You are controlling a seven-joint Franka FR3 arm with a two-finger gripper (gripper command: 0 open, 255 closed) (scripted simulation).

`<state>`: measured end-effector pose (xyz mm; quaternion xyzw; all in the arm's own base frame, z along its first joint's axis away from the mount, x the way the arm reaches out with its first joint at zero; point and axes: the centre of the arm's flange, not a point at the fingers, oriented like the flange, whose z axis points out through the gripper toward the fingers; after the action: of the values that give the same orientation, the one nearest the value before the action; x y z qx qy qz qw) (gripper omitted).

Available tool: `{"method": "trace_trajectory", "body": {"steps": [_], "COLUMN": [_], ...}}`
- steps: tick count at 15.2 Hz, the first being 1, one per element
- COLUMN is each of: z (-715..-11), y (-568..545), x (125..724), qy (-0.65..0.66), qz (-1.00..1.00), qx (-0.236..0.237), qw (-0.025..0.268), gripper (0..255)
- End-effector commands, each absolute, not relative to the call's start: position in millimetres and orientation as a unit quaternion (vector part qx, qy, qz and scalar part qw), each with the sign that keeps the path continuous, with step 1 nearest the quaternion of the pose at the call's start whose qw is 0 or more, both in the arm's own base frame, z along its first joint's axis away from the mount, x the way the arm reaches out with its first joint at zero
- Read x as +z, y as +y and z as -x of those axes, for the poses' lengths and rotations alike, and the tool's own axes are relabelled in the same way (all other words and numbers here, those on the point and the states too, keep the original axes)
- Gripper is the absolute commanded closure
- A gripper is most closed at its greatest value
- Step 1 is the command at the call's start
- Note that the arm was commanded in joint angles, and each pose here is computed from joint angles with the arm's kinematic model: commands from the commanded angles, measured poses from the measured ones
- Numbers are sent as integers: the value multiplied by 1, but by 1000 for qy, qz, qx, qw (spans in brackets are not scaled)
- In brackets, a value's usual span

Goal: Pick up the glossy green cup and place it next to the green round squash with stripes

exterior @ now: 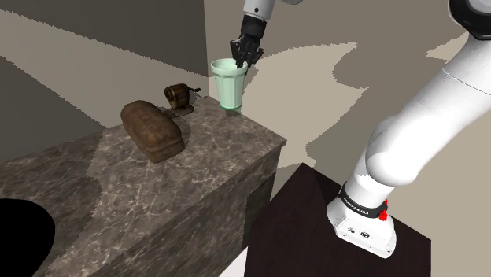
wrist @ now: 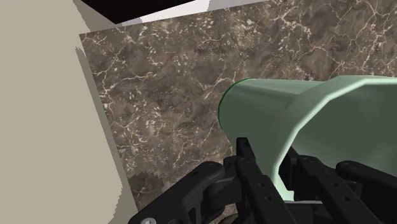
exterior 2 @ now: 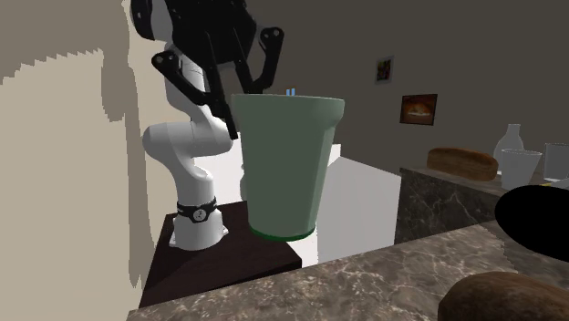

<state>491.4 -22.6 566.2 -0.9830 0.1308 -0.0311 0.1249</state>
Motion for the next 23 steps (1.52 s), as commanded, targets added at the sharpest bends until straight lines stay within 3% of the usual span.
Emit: {"method": "trace_trajectory", "body": {"steps": [1,5,23], "z": [-492,-492,-535], "y": [-23,-23,211], "x": [577,594,595], "qy": [131,131,131], "qz": [983,983,983], "qx": [-31,-31,-31], "qw": [125,125,125], "gripper": [255,255,255]}}
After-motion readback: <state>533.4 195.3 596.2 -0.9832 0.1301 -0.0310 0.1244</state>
